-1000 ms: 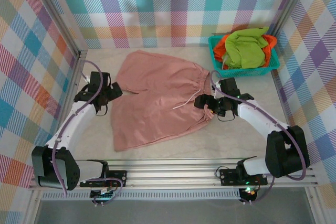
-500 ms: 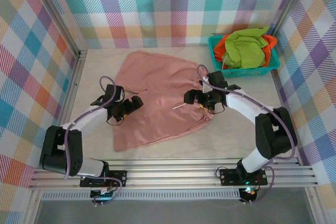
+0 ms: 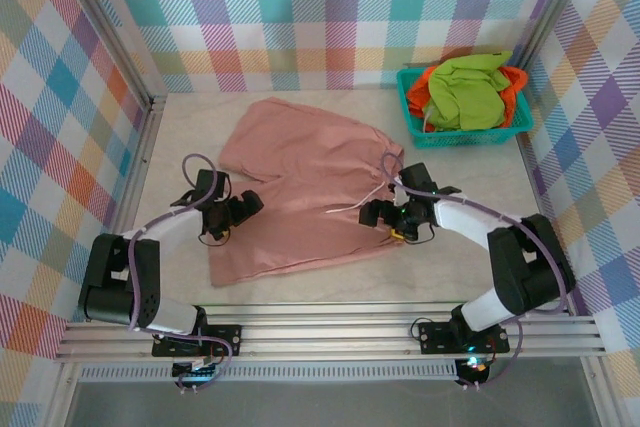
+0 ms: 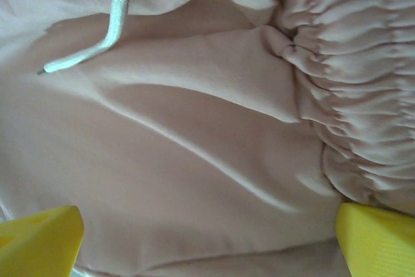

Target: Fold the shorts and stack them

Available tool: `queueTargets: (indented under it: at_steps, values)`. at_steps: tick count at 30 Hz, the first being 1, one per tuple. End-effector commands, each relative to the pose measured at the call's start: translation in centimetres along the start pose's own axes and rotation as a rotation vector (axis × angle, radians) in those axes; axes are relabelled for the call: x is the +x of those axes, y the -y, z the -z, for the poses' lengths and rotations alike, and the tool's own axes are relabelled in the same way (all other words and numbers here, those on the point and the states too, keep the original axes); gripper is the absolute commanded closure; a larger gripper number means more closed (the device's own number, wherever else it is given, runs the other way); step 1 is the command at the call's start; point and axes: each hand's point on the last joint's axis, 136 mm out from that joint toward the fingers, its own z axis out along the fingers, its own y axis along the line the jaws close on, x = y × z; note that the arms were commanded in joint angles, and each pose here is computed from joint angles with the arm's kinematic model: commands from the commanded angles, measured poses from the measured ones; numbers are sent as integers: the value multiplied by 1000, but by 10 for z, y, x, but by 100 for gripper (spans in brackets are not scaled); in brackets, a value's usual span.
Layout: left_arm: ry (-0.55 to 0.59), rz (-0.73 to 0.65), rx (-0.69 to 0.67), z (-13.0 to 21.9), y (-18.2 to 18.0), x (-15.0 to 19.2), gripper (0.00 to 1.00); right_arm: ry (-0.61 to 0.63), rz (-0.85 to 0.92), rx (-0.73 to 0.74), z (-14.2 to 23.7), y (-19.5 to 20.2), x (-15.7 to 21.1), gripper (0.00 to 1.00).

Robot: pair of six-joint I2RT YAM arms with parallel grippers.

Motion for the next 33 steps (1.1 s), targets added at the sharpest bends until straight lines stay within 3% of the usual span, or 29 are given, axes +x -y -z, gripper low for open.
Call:
queueTargets:
  at_steps: [1,6,12,17,21,25,33]
  values:
    - [-10,8,-92,6,-29,7,0,-82,-81,31,-1,18,32,0]
    - [32,-50,77,53,23,-16,0,-41,-15,-89,28,-14,30,1]
    - [19,-93,286,98,96,-43,0,173,135,-142,87,-71,-29,1]
    - [-2,-106,361,90,129,-30,0,308,204,-86,103,-100,-100,0]
    - [-8,-115,434,69,152,-18,0,318,198,-65,86,-111,-155,0]
    - [-34,-95,423,36,151,-7,0,282,180,-42,52,-107,-192,1]
    - [-104,-46,260,-18,87,33,0,211,158,61,-5,-77,-227,1]
